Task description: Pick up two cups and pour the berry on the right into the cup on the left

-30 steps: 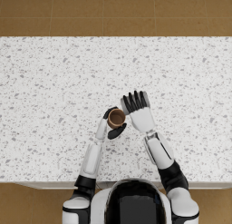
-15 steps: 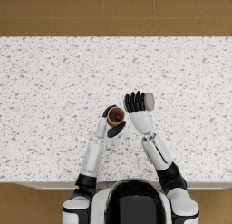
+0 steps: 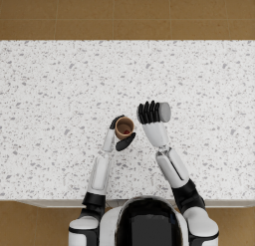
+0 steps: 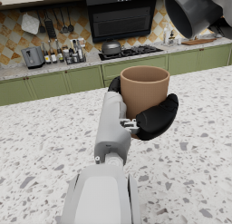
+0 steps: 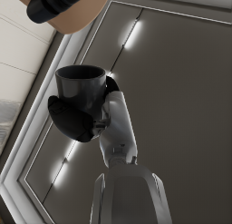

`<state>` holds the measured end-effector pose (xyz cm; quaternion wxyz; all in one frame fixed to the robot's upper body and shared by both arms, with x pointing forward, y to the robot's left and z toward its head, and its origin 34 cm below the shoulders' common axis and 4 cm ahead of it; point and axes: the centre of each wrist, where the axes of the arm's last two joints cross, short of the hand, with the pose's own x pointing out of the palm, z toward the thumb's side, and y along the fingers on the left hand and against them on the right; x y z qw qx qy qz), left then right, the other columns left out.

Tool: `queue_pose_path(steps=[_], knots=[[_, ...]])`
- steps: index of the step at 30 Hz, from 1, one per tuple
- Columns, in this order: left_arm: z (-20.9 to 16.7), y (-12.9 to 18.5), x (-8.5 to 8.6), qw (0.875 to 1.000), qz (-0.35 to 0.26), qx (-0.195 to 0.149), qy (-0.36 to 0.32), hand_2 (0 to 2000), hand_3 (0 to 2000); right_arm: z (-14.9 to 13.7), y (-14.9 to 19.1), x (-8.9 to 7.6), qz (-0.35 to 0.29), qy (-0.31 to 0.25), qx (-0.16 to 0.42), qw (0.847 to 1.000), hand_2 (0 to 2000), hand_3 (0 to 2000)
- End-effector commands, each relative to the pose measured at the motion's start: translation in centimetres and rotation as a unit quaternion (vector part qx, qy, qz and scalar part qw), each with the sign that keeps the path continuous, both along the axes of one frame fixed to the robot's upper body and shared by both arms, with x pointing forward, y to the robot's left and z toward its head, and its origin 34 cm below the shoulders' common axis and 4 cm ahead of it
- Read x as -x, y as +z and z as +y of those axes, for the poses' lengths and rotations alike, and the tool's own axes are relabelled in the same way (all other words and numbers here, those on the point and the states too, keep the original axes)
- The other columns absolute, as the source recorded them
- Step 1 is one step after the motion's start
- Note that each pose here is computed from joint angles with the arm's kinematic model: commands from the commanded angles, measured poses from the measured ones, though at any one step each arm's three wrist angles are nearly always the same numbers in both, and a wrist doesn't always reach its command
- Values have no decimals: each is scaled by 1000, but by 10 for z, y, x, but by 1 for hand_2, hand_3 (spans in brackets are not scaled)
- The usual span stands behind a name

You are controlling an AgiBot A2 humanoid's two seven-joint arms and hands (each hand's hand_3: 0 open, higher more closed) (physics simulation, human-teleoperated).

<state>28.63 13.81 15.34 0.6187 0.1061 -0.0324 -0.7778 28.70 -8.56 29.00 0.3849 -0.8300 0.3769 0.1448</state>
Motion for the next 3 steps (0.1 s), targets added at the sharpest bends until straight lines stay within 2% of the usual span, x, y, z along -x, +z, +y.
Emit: queue_pose_path(steps=[1,3], knots=[[0,0,0,1000,0,0,0,2000,1280,0,0,0,0,0,0,1000,2000,1280],[0,0,0,1000,0,0,0,2000,1280,0,0,0,0,0,0,1000,2000,1280]])
